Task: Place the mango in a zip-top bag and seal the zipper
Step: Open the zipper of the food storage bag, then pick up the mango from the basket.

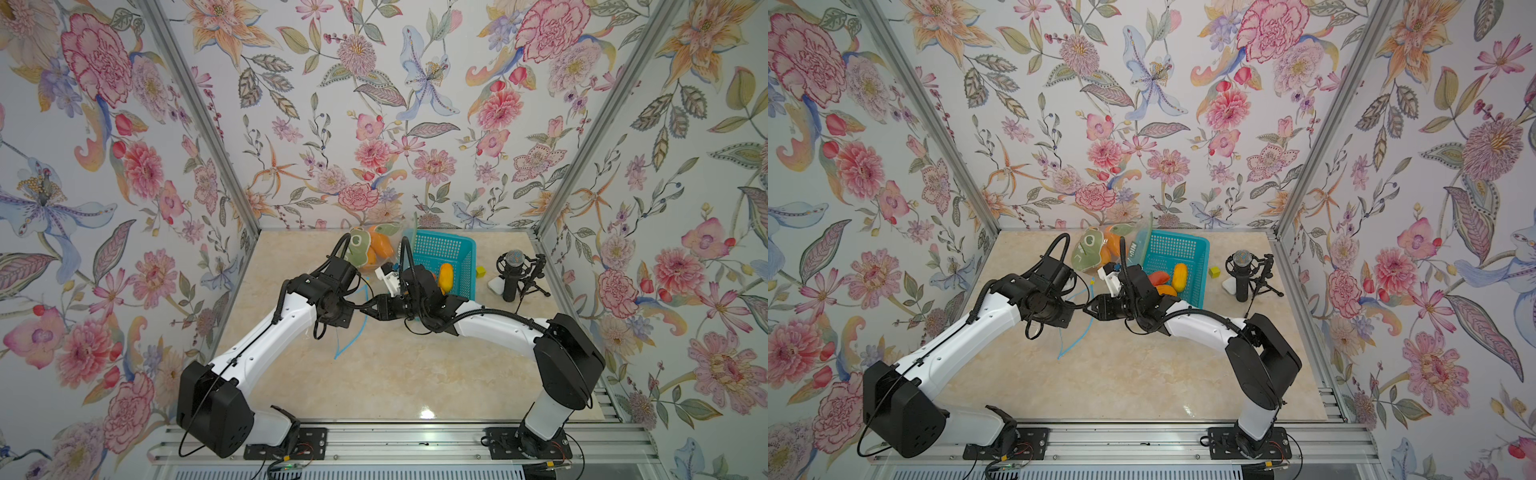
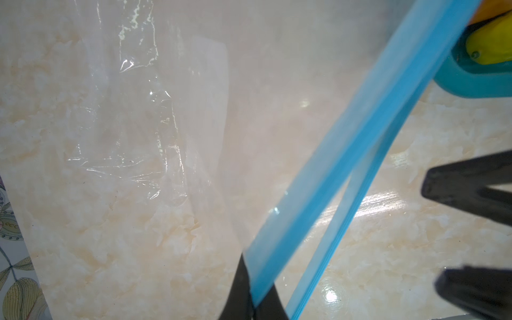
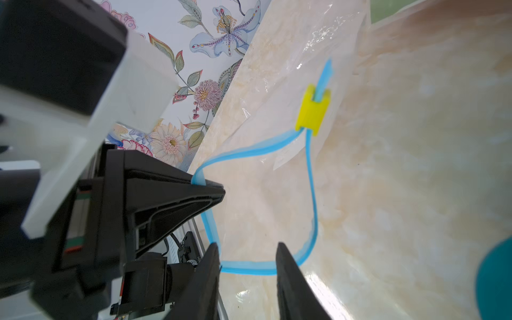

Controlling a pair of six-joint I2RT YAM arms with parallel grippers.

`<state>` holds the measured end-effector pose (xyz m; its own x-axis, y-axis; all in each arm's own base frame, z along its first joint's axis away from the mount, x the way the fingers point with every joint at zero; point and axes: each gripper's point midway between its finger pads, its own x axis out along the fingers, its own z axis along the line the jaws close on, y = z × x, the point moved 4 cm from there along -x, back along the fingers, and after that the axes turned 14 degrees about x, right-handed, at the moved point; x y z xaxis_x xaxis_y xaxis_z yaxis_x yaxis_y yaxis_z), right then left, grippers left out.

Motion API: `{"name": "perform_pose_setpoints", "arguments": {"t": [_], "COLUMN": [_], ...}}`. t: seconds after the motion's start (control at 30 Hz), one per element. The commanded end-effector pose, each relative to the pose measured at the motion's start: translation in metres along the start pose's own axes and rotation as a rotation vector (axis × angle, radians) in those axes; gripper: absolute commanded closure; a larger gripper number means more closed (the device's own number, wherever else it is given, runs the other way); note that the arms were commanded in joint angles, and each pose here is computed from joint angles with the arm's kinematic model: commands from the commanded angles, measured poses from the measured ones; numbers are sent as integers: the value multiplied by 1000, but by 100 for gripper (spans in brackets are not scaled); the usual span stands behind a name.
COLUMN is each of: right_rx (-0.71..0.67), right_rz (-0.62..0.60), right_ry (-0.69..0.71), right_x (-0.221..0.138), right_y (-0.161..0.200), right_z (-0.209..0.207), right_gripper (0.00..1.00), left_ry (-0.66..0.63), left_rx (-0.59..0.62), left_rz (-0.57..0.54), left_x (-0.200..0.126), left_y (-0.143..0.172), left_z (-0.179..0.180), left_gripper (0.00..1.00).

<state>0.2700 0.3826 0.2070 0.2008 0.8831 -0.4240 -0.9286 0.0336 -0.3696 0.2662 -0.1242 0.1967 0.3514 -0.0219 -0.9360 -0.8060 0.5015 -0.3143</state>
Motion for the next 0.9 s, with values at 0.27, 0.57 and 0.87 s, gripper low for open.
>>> {"name": "perform_pose_setpoints", "arguments": {"t": [0.27,0.57,0.87], "right_rx": [34,38,135], "right_rz": [-145,-261,-269], "right_ry": [397,811,1001], "right_x": [-115,-156,-129], "right_y": [-54,-91,-121], "right_z": [-57,-134,-206], "right_gripper": [37,33,33], "left_ry": [13,14,20], "left_rx": [-10,-6,-10], "left_rz": [-47,-53,-65], "left_x": [-7,-8,-10], "left_y": [-12,-14,-16], "left_z": [3,3,3], "left_gripper": [100,100,100]}}
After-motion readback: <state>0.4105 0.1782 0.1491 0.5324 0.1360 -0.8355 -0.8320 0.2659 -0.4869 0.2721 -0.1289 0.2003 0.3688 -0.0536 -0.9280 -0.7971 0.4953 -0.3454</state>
